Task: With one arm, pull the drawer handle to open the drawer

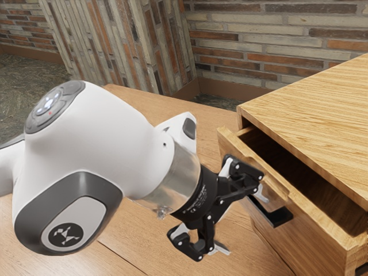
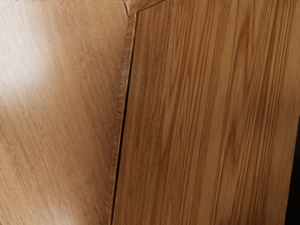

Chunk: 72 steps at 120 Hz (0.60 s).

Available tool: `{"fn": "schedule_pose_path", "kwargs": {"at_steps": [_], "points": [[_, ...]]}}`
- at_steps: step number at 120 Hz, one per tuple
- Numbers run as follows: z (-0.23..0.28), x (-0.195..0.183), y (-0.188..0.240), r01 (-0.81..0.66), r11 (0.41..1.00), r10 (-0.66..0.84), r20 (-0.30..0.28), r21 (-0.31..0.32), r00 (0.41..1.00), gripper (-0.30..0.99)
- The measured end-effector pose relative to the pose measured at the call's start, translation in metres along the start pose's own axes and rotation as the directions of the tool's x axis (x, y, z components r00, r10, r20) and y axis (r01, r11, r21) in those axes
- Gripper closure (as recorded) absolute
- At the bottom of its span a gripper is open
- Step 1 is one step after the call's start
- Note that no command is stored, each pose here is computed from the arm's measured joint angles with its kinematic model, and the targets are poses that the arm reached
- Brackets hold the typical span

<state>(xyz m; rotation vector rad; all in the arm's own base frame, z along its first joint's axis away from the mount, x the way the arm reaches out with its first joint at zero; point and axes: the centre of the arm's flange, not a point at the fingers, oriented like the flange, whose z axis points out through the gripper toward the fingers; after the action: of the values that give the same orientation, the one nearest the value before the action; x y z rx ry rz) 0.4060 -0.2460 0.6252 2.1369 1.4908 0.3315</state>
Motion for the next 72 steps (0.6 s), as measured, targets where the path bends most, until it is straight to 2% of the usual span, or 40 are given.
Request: {"fn": "schedule_pose_path", "kwargs": {"at_steps": [72], "points": [[-0.023,-0.008,-0.05,-0.013,0.999,0.012,-0.014,-0.038,1.0,0.0]]}}
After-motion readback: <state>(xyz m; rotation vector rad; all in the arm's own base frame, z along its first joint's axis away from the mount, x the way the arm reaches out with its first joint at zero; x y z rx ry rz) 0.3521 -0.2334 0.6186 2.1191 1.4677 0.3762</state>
